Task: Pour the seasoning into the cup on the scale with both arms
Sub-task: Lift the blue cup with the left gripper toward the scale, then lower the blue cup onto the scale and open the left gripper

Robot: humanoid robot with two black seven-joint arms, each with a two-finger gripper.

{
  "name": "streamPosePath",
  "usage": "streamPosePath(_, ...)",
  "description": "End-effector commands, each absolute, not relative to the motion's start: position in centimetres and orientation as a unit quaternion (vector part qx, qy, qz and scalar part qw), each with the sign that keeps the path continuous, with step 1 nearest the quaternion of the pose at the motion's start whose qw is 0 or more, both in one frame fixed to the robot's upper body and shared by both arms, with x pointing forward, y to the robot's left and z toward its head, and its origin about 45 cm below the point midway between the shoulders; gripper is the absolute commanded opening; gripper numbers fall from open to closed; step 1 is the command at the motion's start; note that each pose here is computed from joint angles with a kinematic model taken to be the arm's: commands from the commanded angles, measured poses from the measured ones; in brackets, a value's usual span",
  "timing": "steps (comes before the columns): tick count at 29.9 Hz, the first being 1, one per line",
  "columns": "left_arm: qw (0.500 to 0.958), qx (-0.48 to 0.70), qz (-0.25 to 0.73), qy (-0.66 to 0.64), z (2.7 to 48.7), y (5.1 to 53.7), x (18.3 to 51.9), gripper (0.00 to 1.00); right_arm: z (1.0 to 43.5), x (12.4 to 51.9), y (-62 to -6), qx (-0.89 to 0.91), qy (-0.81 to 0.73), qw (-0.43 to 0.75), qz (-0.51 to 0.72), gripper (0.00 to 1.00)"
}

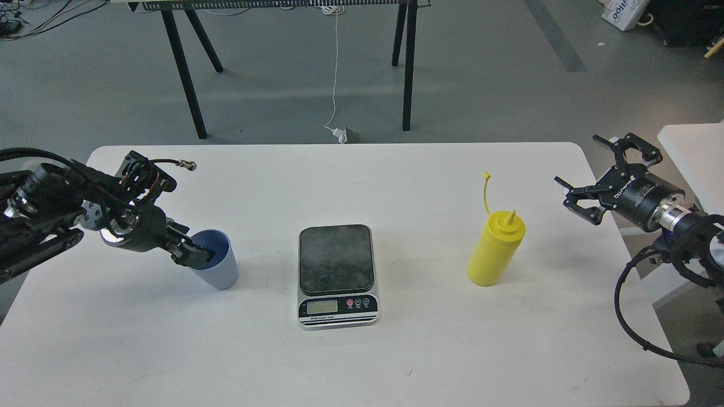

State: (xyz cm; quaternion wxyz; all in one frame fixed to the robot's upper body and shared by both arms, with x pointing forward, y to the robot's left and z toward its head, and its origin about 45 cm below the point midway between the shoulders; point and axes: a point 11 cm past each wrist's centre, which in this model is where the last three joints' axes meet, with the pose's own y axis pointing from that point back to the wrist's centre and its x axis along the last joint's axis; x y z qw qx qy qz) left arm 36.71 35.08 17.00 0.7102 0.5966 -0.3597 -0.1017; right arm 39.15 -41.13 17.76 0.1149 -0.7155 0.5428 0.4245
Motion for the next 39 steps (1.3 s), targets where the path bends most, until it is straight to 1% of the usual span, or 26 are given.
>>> streamPosePath(1,0.710,0.597,-0.102,-0.360,17.0,35.1,36.7,0.55,17.7,39.1,-41.1,-0.715,0.543,0.115,0.425,0.96)
streamPosePath(3,0.710,0.596,-0.102,-0.360,17.0,35.0,36.7,0.43,17.7,39.1,-41.1,-0.715,0.543,0.115,0.425,0.96)
streamPosePath(7,0.710,0.596,-0.102,-0.360,17.0,35.0,36.7,0.25,17.7,39.1,-41.2,-0.715,0.543,0.114,0.425,0.96)
streamPosePath(10,0.713,0.594,-0.098,-0.360,17.1,34.9,36.8,0.06,17.6,39.0,-41.2,-0.714,0.544,0.115,0.426,0.96)
streamPosePath(15,0.719,0.589,-0.083,-0.358,17.8,34.9,37.2,0.02,17.3,38.8,-41.3,-0.712,0.545,0.113,0.428,0.96)
streamPosePath(18,0.736,0.574,-0.058,-0.353,18.6,34.4,37.7,0.02,17.3,38.8,-41.3,-0.712,0.545,0.113,0.428,0.96)
streamPosePath(20,0.742,0.563,-0.038,-0.360,20.2,33.7,38.8,0.02,17.2,38.7,-41.3,-0.711,0.545,0.113,0.429,0.96)
streamPosePath(23,0.738,0.554,-0.021,-0.385,22.9,32.7,40.4,0.02,17.2,38.7,-41.2,-0.712,0.545,0.113,0.429,0.96)
streamPosePath(26,0.744,0.522,-0.006,-0.416,26.1,30.0,41.8,0.02,17.2,38.8,-41.2,-0.712,0.544,0.113,0.429,0.96)
streamPosePath(29,0.772,0.462,-0.005,-0.438,28.1,24.3,42.7,0.02,17.2,38.8,-41.2,-0.712,0.544,0.113,0.429,0.96)
streamPosePath(32,0.784,0.433,-0.025,-0.444,27.6,20.8,42.3,0.02,17.2,38.7,-41.2,-0.712,0.545,0.113,0.429,0.96)
streamPosePath(39,0.780,0.419,-0.081,-0.457,25.1,16.6,41.1,0.02,17.1,38.5,-41.6,-0.709,0.547,0.112,0.430,0.96)
